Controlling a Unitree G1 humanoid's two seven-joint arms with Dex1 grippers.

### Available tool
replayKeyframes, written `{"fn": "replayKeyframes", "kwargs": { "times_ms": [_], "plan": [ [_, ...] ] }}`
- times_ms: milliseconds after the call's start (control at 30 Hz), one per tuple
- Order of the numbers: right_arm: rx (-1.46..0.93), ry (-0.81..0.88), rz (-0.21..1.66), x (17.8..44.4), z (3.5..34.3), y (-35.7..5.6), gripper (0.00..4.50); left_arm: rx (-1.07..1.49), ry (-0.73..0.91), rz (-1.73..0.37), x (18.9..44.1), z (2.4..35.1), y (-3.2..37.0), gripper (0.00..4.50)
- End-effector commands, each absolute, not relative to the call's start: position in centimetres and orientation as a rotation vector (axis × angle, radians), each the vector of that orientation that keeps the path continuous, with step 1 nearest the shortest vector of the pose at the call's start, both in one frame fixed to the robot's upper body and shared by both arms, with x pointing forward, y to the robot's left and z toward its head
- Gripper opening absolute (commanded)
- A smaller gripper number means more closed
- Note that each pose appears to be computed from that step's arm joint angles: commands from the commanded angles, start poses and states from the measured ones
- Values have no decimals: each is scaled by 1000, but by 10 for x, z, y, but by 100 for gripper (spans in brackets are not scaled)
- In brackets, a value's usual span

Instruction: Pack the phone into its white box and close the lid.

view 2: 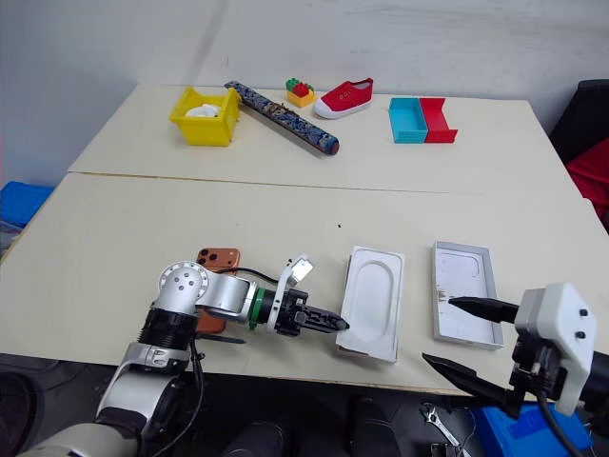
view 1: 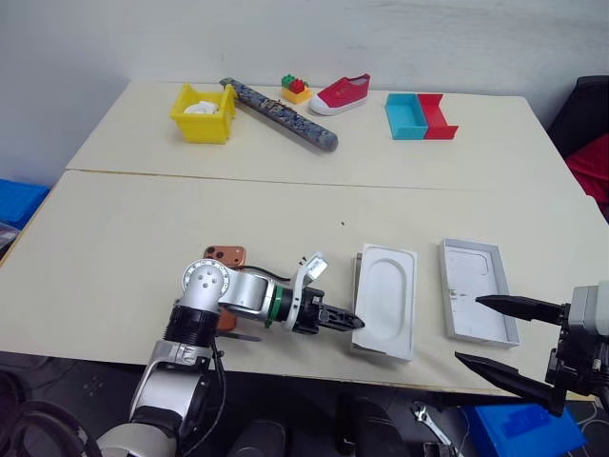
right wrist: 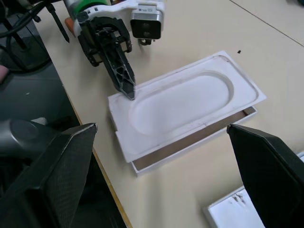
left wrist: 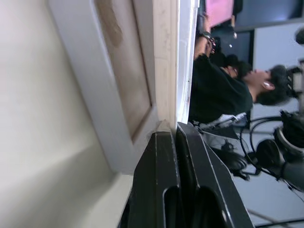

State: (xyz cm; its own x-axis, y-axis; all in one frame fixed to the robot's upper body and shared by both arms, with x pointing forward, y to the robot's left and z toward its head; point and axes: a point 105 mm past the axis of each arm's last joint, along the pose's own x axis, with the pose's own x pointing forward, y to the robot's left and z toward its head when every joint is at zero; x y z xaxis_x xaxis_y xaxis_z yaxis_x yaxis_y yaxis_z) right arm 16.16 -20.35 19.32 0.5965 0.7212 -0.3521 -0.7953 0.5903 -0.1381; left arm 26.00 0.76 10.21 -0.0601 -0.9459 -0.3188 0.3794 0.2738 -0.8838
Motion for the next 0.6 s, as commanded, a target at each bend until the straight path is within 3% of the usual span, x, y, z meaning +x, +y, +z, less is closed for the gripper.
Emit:
{"fn": "replayKeyframes", "kwargs": {
  "times_ms": [33, 400, 600],
  "plan": [
    [-303, 247, 887, 163, 197, -201, 447, -679, 1135, -1218, 260, 103, 7, 0],
    [-296, 232, 895, 171, 194, -195, 447, -676, 1182, -1227, 257, 100, 4, 0],
    [-292, 230, 896, 171, 192, -194, 450, -669, 1185, -1256, 254, 103, 4, 152]
  ]
}}
